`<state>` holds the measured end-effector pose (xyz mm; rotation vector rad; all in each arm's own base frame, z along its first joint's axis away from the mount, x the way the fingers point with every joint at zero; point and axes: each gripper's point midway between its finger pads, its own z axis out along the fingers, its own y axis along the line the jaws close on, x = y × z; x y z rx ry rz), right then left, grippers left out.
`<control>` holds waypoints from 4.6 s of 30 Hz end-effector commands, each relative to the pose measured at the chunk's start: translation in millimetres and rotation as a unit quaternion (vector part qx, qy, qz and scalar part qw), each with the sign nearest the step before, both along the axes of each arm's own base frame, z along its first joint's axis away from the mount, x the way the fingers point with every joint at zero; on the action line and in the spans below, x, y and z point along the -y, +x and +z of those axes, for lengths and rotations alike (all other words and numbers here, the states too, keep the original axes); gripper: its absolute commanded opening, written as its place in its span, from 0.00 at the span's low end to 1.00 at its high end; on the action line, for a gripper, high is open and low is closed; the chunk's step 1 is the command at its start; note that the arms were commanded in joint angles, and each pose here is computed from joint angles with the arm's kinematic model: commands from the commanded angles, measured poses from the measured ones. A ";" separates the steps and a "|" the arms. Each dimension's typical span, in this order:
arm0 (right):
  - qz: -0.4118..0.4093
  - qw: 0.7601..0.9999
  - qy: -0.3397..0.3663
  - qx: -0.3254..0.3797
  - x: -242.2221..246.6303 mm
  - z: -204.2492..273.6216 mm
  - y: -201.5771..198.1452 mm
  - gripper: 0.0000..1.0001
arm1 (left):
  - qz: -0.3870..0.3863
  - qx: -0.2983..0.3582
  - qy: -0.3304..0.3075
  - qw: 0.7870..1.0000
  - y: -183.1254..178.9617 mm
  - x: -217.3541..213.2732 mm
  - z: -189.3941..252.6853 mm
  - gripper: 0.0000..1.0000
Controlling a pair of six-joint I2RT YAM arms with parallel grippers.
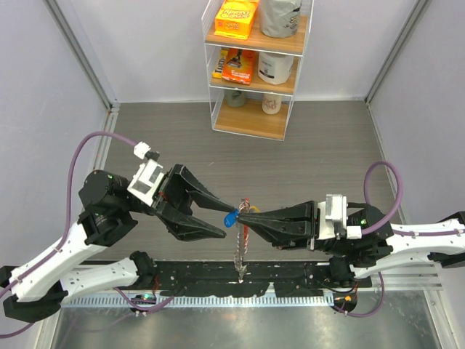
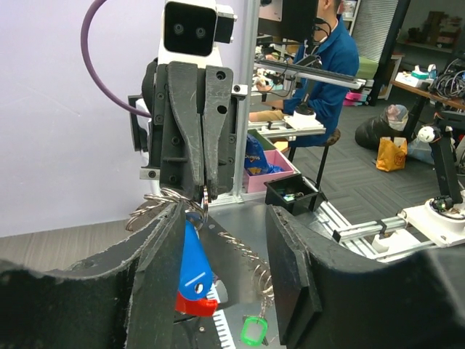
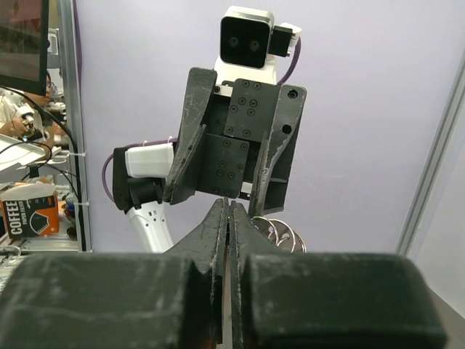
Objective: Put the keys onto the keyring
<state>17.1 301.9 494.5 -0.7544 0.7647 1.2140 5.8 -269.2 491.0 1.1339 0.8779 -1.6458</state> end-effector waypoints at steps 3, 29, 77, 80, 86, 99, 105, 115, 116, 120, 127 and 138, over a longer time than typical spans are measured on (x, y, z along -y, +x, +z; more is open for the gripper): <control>-0.013 0.997 0.070 -0.002 24.3 44.0 5.5 0.06 | -0.004 -0.001 -0.007 1.000 -0.7 1.0 7.0 0.46; -0.023 0.998 0.061 0.011 13.9 46.5 6.4 0.05 | -0.016 -0.013 0.010 1.000 2.5 12.5 2.8 0.27; -0.015 0.975 -0.224 -0.011 56.0 -12.2 10.0 0.49 | 0.023 -0.007 0.119 0.993 18.1 19.9 -35.4 0.00; 0.000 0.966 -0.260 -0.003 53.4 -21.3 3.9 0.46 | 0.022 -0.001 0.131 0.991 17.6 19.4 -41.3 0.00; 0.022 0.946 -0.323 0.021 39.4 -36.8 -5.2 0.44 | 0.020 0.006 0.160 0.987 18.0 18.7 -56.7 0.00; 0.037 0.924 -0.378 0.034 6.3 -56.2 -11.8 0.40 | -0.003 0.020 0.186 0.982 7.5 8.5 -76.1 0.00; 0.028 0.931 -0.363 0.030 0.5 -48.9 -8.6 0.39 | -0.014 0.028 0.189 0.981 3.1 5.0 -78.8 0.00; 0.014 0.934 -0.357 0.026 -8.6 -43.5 -2.2 0.39 | -0.018 0.034 0.193 0.980 0.2 0.8 -84.6 0.00; 0.013 0.934 -0.357 0.027 -9.7 -43.0 -1.5 0.39 | -0.020 0.035 0.193 0.980 -0.8 0.4 -84.8 0.00; 0.015 0.934 -0.356 0.026 -15.0 -43.3 -0.7 0.39 | -0.021 0.036 0.191 0.981 -1.4 -0.3 -83.6 0.00; 0.023 0.932 -0.360 0.024 -23.7 -47.3 -0.3 0.35 | -0.023 0.038 0.191 0.981 -2.5 -1.4 -84.3 0.00; 0.034 0.926 -0.376 0.018 -25.4 -57.1 -0.4 0.31 | -0.010 0.038 0.193 0.980 2.0 -0.1 -85.5 0.00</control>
